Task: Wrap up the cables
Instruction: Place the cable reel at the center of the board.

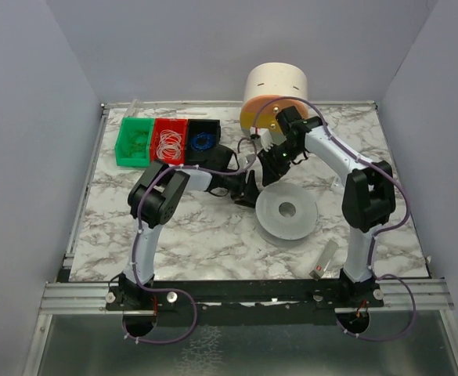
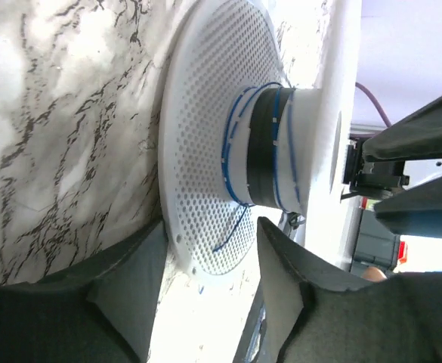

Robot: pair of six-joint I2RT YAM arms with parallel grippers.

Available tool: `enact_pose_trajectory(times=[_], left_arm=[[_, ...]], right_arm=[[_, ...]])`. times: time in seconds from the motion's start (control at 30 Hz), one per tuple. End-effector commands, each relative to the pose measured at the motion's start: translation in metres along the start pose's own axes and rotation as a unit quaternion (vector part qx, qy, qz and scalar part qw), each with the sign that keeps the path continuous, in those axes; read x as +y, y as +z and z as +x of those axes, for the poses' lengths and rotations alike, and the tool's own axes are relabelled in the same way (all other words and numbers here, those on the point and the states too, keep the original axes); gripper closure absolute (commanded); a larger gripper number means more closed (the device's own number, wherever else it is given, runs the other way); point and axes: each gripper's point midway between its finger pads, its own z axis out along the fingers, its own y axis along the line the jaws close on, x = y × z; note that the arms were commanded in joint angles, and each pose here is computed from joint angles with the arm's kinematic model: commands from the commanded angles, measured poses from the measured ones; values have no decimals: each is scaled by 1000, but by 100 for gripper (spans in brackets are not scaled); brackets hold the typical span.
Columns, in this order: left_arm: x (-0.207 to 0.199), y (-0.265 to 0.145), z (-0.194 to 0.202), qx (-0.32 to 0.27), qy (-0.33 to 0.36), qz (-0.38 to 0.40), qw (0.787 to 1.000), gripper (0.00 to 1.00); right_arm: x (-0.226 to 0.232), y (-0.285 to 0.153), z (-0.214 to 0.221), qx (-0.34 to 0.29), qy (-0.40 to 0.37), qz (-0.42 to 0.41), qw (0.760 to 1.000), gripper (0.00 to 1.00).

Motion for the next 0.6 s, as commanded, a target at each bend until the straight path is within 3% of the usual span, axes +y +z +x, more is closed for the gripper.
enact_pose_trajectory(times=[0.0,0.37,0.57], left_arm=[[45,-9,0,-26,-16,-78,996,43],[41,-58,-28,-62,24,-133,989,27],[10,-102,-60,-91,116,-190,971,14]], right_arm=[[10,-2,-2,11,9,-15,1000,69],[15,-26,-13,-13,-1,16,1000,49],[22,-78,-5,-44,-51,78,995,45]])
